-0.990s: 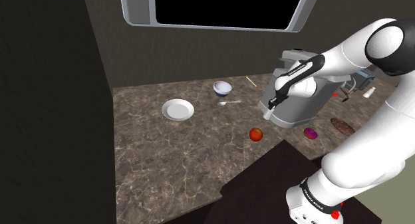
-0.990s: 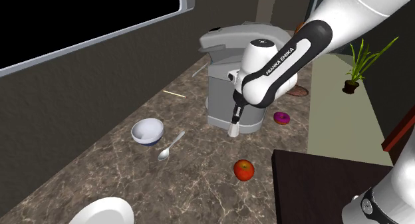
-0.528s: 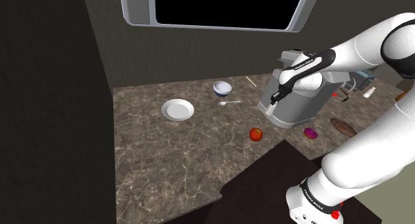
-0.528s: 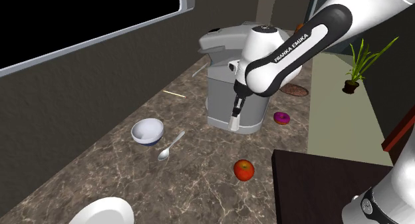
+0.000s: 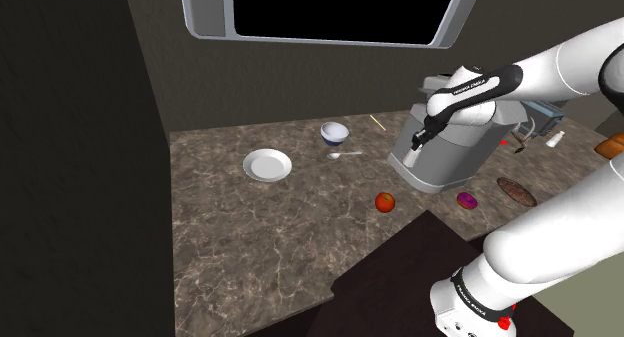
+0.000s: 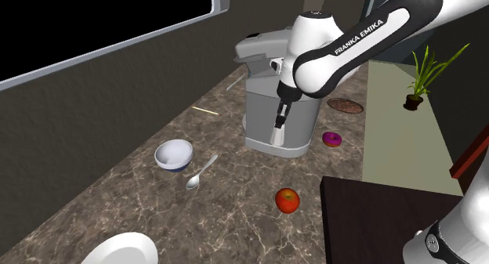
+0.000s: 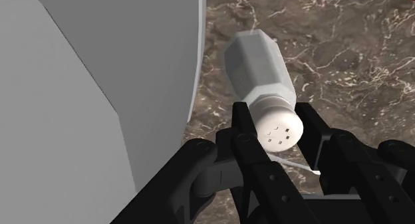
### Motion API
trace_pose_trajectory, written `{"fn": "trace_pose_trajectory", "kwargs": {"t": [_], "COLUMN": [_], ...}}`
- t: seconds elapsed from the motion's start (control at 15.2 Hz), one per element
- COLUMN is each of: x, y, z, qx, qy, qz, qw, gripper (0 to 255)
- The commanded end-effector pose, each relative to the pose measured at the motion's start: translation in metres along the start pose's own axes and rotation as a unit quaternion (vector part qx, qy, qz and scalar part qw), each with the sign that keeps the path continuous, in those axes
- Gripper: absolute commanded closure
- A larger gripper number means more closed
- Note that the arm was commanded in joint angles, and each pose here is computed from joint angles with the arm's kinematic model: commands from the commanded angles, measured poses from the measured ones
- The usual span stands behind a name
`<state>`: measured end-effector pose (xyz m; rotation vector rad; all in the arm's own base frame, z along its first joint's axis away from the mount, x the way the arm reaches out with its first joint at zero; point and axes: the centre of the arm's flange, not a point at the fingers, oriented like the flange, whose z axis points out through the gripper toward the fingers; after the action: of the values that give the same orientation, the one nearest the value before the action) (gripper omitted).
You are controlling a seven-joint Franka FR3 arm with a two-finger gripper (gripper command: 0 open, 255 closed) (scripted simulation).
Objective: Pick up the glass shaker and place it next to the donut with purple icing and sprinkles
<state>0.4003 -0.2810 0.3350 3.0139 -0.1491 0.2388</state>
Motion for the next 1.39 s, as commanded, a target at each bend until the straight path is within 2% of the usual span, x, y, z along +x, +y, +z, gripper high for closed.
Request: {"fn": "trace_pose_trajectory", "kwargs": {"t": [0.0, 0.4, 1.06, 1.12, 1.19, 1.32], "x": [0.003, 0.008, -0.062, -0.022, -0.022, -0.016], "y": [0.004, 0.007, 0.119, 0.105, 0.105, 0.094], "z": [-0.012, -0.039, -0.039, -0.106, -0.106, -0.083], "qx": [-0.003, -0.003, -0.003, -0.062, -0.062, -0.057], "qy": [0.004, 0.004, 0.004, 0.098, 0.098, 0.081], "qz": [0.002, 0.002, 0.002, -0.012, -0.012, -0.002], "qw": [1.0, 1.0, 1.0, 0.9932, 0.9932, 0.995], "gripper": [255, 255, 255, 255, 0, 0]}}
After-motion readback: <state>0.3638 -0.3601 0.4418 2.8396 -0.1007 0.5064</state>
